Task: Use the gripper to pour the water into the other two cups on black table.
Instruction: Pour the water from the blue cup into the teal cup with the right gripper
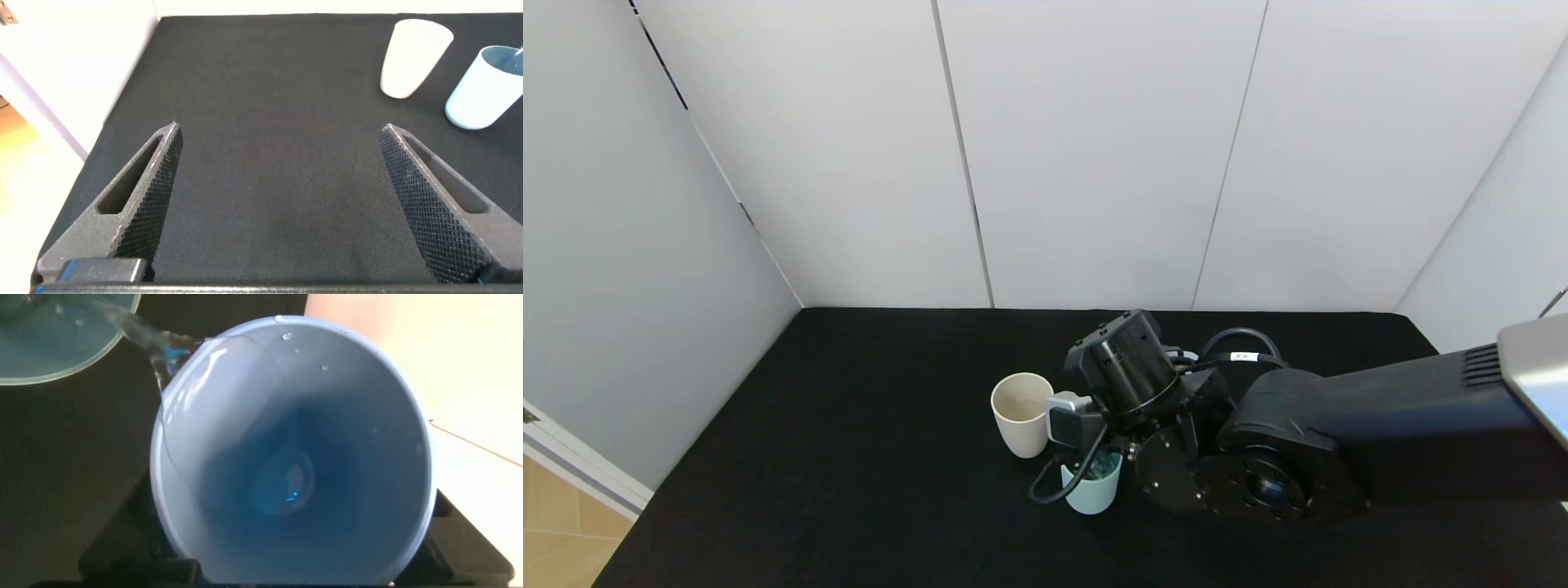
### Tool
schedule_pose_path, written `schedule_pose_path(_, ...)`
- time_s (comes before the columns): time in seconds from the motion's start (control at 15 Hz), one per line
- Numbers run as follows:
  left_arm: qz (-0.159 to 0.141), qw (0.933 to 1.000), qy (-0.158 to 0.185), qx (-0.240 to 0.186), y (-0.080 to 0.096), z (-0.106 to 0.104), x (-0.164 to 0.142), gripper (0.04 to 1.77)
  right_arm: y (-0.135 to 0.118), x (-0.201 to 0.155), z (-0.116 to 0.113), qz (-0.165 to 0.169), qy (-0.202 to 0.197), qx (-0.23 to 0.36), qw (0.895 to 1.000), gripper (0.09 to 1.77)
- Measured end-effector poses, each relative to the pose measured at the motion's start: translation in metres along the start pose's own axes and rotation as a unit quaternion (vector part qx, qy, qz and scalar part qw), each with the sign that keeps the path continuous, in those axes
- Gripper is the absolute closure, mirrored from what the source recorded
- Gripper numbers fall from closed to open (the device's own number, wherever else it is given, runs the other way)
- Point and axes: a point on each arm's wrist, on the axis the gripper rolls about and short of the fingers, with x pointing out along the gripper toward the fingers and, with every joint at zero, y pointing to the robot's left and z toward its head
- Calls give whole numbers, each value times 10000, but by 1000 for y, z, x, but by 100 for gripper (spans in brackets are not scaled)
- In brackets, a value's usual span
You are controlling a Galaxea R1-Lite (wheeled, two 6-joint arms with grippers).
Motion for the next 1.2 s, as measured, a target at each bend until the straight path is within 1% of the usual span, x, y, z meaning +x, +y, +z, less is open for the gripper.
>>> schedule_pose_path(0.67,2,10000,0,0,0,0,0,9,1,-8,5,-33,-112,-184,9998,54)
schedule_pose_path(0.87,2,10000,0,0,0,0,0,9,0,-10,6,-91,-57,-279,9996,54)
schedule_pose_path(1.2,0,10000,0,0,0,0,0,9,0,-12,8,-109,-74,-327,9994,54)
